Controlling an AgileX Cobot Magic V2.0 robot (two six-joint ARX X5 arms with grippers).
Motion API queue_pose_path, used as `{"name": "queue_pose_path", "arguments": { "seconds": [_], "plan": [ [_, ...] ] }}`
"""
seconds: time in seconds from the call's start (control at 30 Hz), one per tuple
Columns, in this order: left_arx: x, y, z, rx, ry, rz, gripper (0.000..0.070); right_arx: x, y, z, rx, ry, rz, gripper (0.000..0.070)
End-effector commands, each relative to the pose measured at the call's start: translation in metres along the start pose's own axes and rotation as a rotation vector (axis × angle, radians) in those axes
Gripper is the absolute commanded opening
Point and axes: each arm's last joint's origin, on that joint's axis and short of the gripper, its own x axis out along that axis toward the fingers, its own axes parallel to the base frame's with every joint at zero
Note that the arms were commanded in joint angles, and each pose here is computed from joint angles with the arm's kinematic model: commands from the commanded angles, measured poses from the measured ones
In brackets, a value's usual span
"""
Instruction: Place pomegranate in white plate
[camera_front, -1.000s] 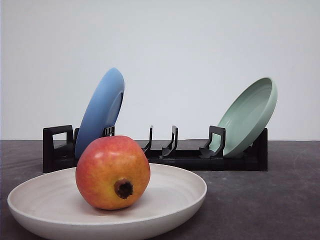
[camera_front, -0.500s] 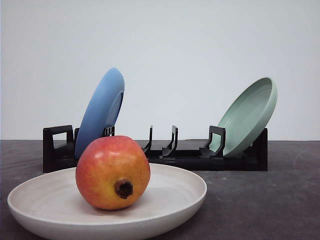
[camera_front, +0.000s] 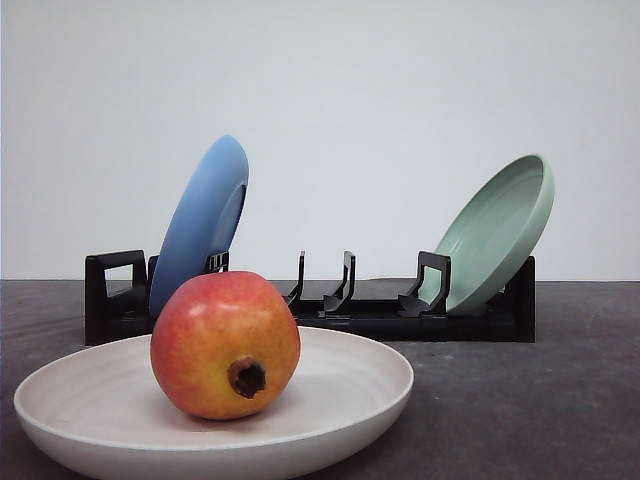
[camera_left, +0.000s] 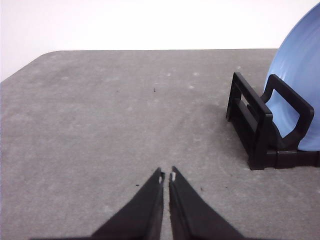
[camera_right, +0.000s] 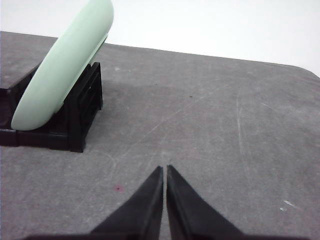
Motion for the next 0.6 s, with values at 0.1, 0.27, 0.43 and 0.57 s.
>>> {"name": "queue_pose_path", "arguments": {
  "seconds": [0.1,0.27,0.43,0.57],
  "plan": [
    [0.0009,-0.0002,-0.0034,-0.007,0.012,0.001,0.0,0.0003,0.0002,-0.0003,0.01,-0.007,0.002,0.0004],
    [0.0009,-0.0001,-0.0034,-0.007,0.012,0.001,0.0,0.0003,0.0002,-0.0003,0.01,-0.006,0.002,0.0004],
    [0.0009,-0.0002,-0.0034,-0.007,0.012,0.001,0.0,0.0003,0.0002,-0.0003,0.01,-0.007,0.002,0.0004],
    [0.0009,-0.0001,-0.0034,-0.007,0.012,0.001,0.0,0.0003,0.0002,-0.0003,0.01,-0.007,0.002,0.0004]
  ]
}}
